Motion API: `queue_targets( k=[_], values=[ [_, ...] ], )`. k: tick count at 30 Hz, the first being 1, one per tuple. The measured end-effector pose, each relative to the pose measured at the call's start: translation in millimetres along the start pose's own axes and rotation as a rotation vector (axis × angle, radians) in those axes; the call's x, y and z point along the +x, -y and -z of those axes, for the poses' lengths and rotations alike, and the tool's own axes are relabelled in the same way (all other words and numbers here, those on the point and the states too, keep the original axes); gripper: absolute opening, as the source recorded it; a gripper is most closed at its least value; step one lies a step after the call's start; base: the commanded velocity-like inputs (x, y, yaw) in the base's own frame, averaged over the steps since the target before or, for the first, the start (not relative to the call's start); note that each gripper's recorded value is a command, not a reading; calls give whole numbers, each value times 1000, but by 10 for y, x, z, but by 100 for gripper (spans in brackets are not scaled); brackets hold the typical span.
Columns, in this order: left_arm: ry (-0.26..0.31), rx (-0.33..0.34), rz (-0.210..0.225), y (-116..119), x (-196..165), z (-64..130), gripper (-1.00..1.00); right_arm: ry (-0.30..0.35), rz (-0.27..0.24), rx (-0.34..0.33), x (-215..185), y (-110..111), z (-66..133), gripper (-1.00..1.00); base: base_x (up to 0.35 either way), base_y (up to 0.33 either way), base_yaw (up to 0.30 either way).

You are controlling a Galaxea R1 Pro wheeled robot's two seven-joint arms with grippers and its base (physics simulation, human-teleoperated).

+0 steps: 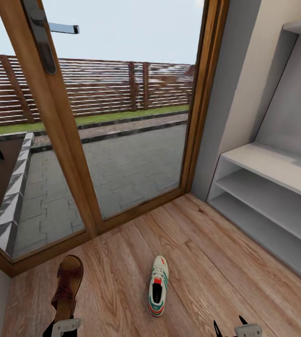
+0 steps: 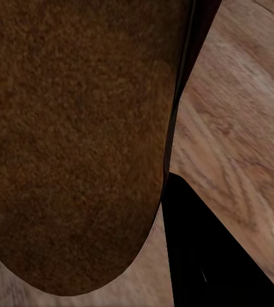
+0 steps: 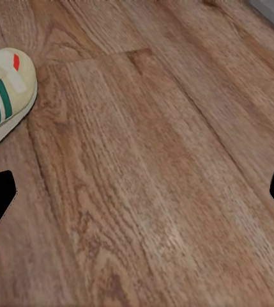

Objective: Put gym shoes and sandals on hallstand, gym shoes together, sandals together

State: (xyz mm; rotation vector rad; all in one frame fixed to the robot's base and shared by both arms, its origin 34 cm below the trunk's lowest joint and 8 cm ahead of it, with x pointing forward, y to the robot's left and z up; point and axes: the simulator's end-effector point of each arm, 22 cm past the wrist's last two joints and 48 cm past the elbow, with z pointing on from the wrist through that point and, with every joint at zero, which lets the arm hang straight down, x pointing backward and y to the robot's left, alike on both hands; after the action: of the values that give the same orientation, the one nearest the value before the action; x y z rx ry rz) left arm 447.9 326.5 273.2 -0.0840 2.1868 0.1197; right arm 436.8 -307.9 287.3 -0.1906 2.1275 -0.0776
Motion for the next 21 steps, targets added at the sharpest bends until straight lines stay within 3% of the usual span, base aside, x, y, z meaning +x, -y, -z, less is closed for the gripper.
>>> queue_targets(
  k=[21],
  values=[
    [0,0,0,1,0,0,-100,-1,0,0,3,-1,1,100,3,23,0]
  ],
)
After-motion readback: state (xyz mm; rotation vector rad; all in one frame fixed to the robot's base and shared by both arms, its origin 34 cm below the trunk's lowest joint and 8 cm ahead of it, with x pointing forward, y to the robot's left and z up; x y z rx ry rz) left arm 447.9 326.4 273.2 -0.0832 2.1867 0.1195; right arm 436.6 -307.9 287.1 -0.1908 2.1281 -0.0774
